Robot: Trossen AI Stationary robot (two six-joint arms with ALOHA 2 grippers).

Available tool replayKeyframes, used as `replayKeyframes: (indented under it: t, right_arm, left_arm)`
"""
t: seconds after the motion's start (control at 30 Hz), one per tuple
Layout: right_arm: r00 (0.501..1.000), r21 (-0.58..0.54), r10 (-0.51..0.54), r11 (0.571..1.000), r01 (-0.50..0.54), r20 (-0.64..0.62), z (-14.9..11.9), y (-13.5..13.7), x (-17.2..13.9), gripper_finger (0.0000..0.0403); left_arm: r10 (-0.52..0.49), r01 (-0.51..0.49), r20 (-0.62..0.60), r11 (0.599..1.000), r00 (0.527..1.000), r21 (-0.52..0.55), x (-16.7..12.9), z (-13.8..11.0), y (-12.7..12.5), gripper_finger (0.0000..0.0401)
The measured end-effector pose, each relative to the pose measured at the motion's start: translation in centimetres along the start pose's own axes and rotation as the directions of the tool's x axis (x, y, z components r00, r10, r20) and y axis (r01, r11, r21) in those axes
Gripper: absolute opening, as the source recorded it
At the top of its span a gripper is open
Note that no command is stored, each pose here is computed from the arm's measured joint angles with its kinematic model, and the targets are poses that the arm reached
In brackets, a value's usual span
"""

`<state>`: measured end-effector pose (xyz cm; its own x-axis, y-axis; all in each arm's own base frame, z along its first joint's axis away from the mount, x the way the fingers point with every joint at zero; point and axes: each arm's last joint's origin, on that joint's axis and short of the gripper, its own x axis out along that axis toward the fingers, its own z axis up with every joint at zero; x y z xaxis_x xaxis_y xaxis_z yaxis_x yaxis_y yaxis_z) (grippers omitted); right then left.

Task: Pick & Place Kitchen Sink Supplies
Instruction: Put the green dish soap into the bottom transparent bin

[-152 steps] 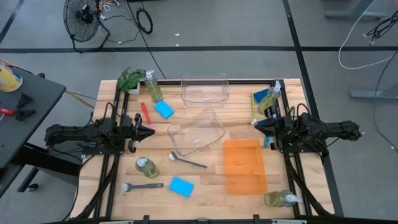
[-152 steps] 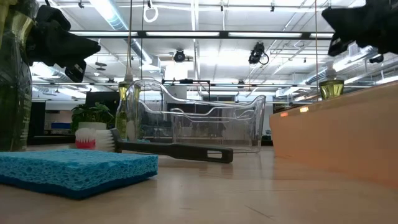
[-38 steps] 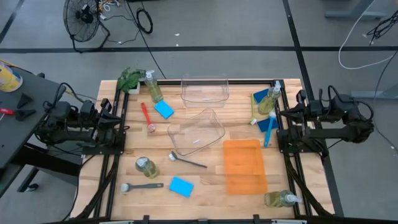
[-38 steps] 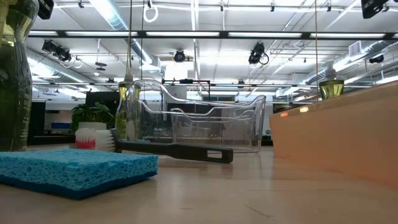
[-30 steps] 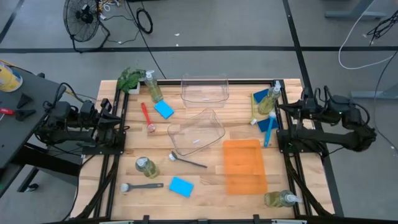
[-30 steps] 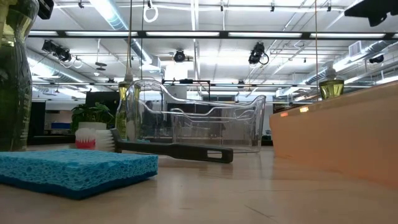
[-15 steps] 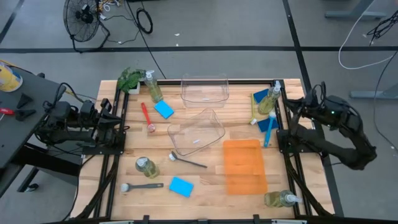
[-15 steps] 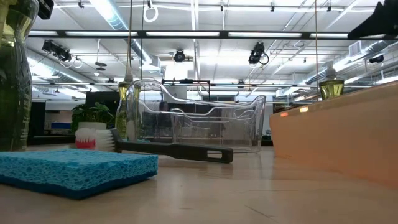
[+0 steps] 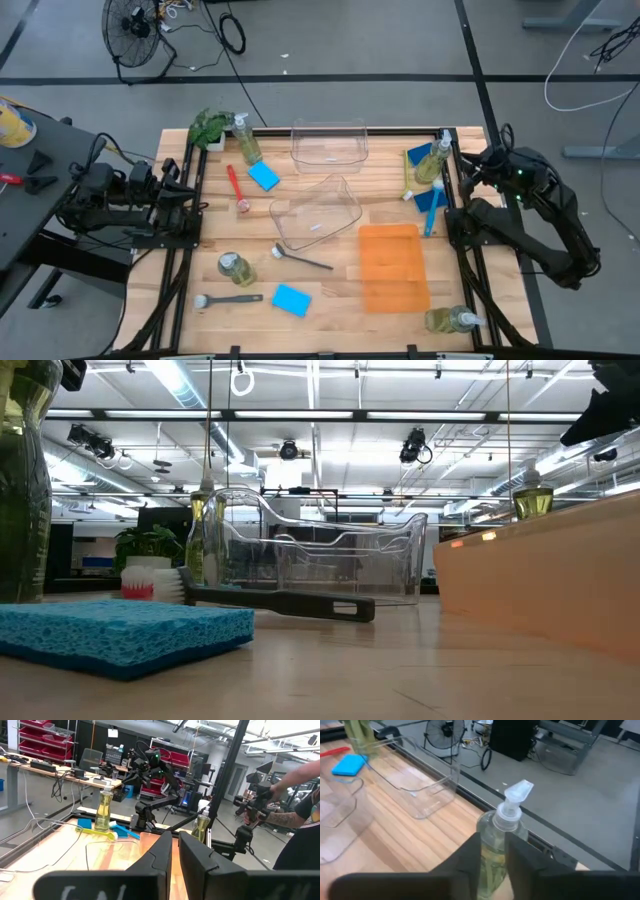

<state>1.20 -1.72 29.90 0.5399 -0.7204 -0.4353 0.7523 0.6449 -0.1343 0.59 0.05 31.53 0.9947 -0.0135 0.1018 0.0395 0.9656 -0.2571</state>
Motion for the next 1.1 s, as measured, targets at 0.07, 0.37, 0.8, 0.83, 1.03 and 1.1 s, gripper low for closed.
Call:
replayKeyframes:
  t: [0.07, 0.37, 0.8, 0.83, 1.03, 1.1]
  right_arm:
    - [1.000, 0.002, -0.015, 1.000, 0.015, -0.002, 0.0, 0.0, 0.0, 0.0120]
    - [0.999, 0.006, -0.052, 0.999, 0.052, 0.001, -0.1, 0.0, 1.4, 0.0216]
    - [0.984, 0.022, -0.140, 0.989, 0.144, -0.112, 0.7, -0.1, 3.3, 0.0272]
    - [0.982, 0.020, -0.145, 0.989, 0.149, -0.122, 0.7, -0.1, 3.5, 0.0272]
    - [0.978, 0.072, -0.132, 0.987, 0.145, -0.163, 1.5, 0.0, 4.2, 0.0270]
    - [0.977, 0.102, -0.132, 0.983, 0.150, -0.169, 1.9, 0.0, 4.3, 0.0270]
  left_arm:
    - [0.001, -0.001, 0.000, 1.000, 1.000, 0.000, 0.0, 0.0, 0.0, 0.0037]
    - [0.000, 0.000, 0.000, 1.000, 1.000, 0.000, 0.0, 0.0, 0.0, 0.0037]
    - [0.000, 0.000, 0.000, 1.000, 1.000, 0.000, 0.0, 0.0, 0.0, 0.0037]
    - [0.000, 0.000, 0.001, 1.000, 1.000, 0.000, 0.0, 0.0, 0.0, 0.0037]
    - [0.000, 0.000, 0.000, 1.000, 1.000, 0.000, 0.0, 0.0, 0.0, 0.0037]
    - [0.000, 0.000, 0.000, 1.000, 1.000, 0.000, 0.0, 0.0, 0.0, 0.0037]
